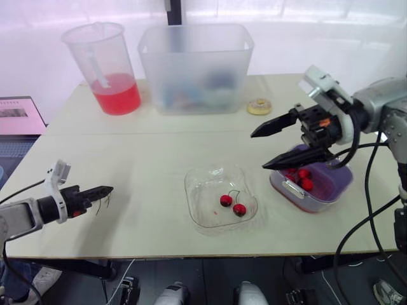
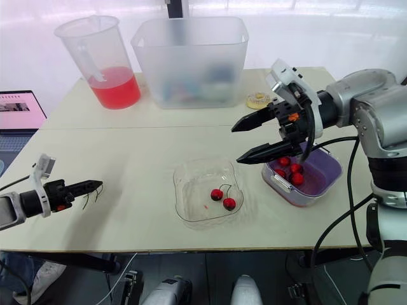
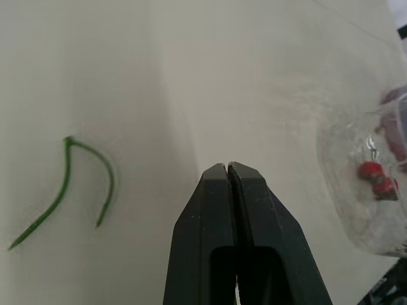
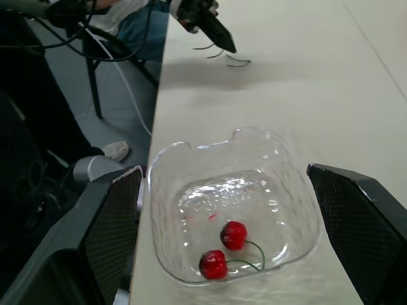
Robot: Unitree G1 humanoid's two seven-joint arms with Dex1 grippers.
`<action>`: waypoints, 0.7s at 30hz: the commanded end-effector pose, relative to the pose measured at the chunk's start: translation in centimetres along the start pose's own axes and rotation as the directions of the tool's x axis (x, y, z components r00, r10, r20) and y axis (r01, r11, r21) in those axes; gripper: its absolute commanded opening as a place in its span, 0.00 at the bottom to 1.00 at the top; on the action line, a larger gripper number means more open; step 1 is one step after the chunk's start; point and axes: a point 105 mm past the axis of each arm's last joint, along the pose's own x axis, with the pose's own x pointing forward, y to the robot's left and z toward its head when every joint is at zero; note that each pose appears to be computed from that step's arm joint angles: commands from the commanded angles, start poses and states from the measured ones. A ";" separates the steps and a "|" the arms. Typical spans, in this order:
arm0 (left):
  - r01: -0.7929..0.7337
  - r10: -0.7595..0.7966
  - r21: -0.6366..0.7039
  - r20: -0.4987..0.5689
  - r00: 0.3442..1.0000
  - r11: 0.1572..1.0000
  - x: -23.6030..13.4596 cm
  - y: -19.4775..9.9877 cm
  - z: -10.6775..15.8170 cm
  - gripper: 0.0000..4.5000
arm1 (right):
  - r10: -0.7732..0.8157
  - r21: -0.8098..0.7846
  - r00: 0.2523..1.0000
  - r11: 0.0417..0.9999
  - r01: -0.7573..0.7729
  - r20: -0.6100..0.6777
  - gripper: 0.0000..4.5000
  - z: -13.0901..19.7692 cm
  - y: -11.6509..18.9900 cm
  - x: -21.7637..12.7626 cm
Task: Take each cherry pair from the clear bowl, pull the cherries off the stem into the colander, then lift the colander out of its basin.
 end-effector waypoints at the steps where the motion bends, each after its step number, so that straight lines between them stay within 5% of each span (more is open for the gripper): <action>1: -0.010 0.017 -0.061 0.106 0.994 0.998 -0.3 1.5 1.3 0.00 | 0.008 -0.057 1.000 0.998 -0.006 0.024 0.99 1.2 0.5 0.2; 2: -0.032 0.039 -0.063 0.103 0.994 0.997 -0.2 2.1 1.1 0.00 | 0.008 -0.059 1.000 0.998 -0.006 0.023 0.99 1.2 0.5 0.4; 5: -0.053 0.065 -0.083 0.146 0.987 0.995 -0.1 3.2 1.7 0.20 | -0.002 -0.074 1.000 0.997 0.003 0.009 1.00 1.1 0.1 0.5; 12: -0.109 0.108 -0.008 0.205 0.973 0.994 -1.1 3.7 4.0 0.99 | 0.006 -0.076 1.000 0.997 -0.006 0.003 1.00 0.9 -0.2 0.6; 18: -0.055 -0.014 0.192 0.344 0.939 0.980 -4.2 -0.4 9.6 0.99 | 0.009 -0.036 1.000 0.999 -0.010 -0.025 1.00 -0.4 -0.7 0.6; 21: 0.048 -0.161 0.339 0.315 0.935 0.940 -4.7 -4.4 10.6 0.99 | -0.025 -0.043 0.998 0.999 0.022 -0.052 1.00 -1.1 -1.5 0.6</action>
